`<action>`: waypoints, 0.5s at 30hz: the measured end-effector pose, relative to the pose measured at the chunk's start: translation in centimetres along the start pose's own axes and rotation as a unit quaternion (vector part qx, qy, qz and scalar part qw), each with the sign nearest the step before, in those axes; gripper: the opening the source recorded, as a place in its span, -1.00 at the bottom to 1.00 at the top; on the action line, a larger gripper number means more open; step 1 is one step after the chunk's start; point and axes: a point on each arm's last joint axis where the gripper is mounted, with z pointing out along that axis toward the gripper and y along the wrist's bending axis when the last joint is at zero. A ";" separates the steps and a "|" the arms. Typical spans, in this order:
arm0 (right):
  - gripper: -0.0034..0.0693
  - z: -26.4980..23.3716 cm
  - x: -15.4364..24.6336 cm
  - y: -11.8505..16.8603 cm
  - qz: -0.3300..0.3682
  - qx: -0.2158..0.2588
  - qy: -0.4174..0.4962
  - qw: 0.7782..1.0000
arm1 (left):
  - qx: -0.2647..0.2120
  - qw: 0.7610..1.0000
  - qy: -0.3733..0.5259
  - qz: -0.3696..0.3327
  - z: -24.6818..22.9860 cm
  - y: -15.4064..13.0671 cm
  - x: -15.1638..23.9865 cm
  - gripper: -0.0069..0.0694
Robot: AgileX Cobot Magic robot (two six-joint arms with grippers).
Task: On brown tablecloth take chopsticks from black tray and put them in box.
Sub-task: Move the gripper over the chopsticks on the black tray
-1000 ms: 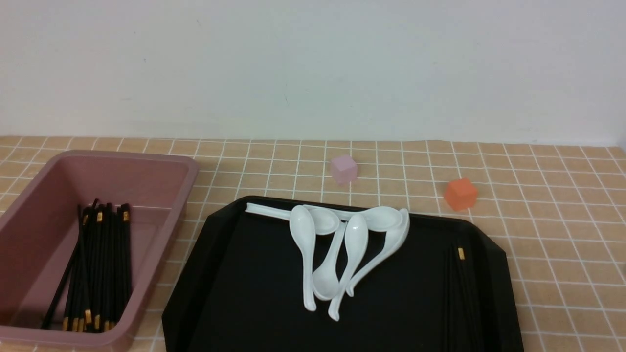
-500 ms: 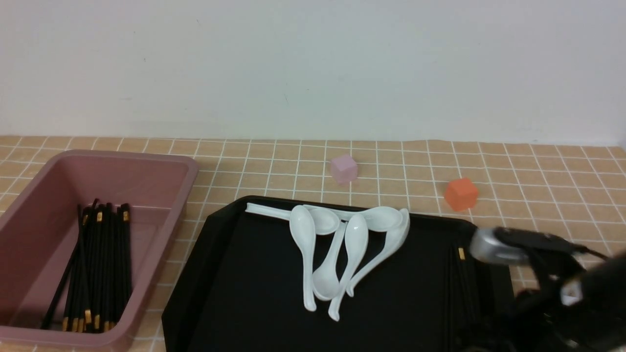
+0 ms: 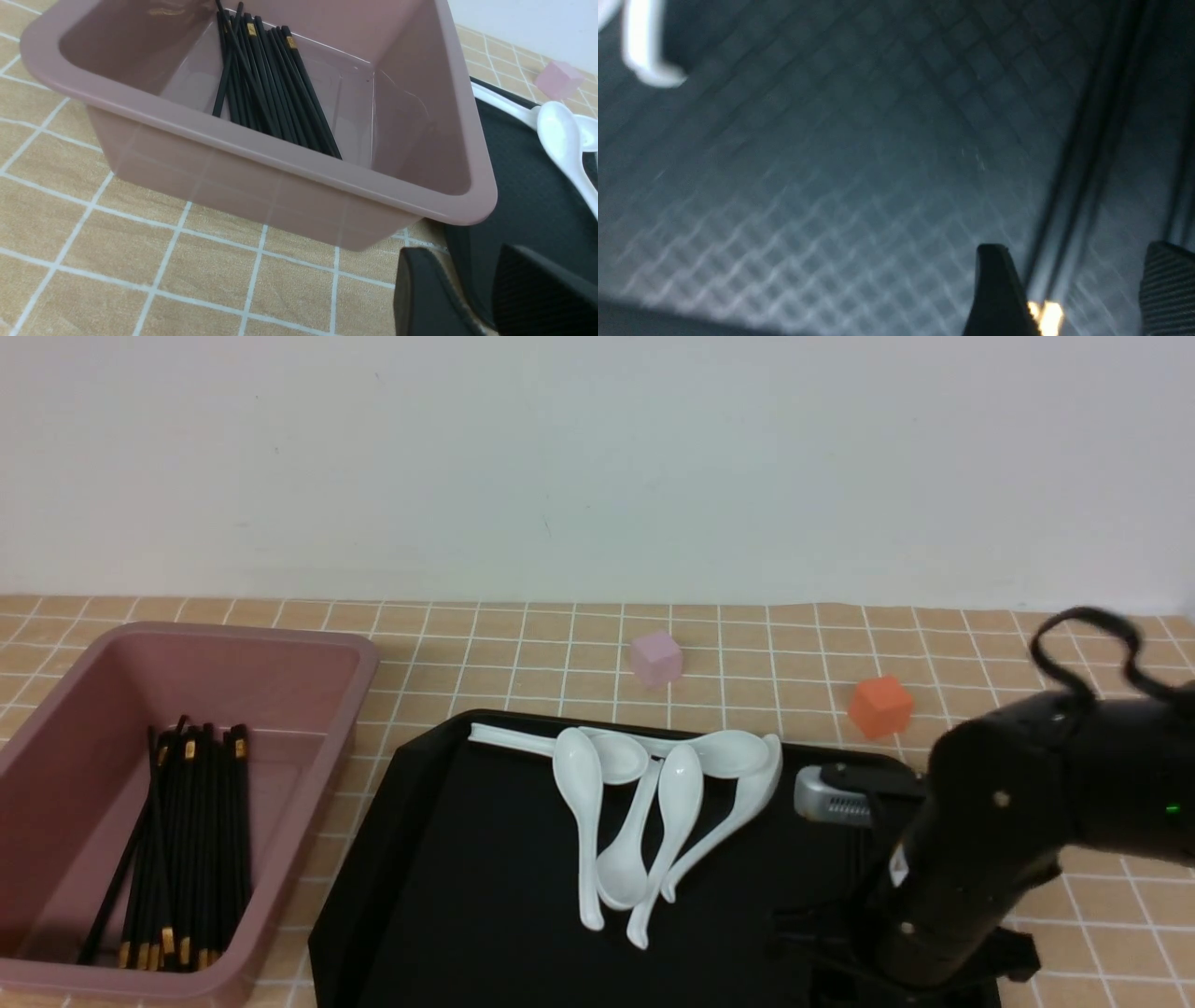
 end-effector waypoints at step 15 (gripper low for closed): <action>-0.06 2.7 -0.6 -0.1 0.026 0.037 0.029 0.999 | 0.000 1.000 0.000 0.000 0.0 0.0 0.0 -0.19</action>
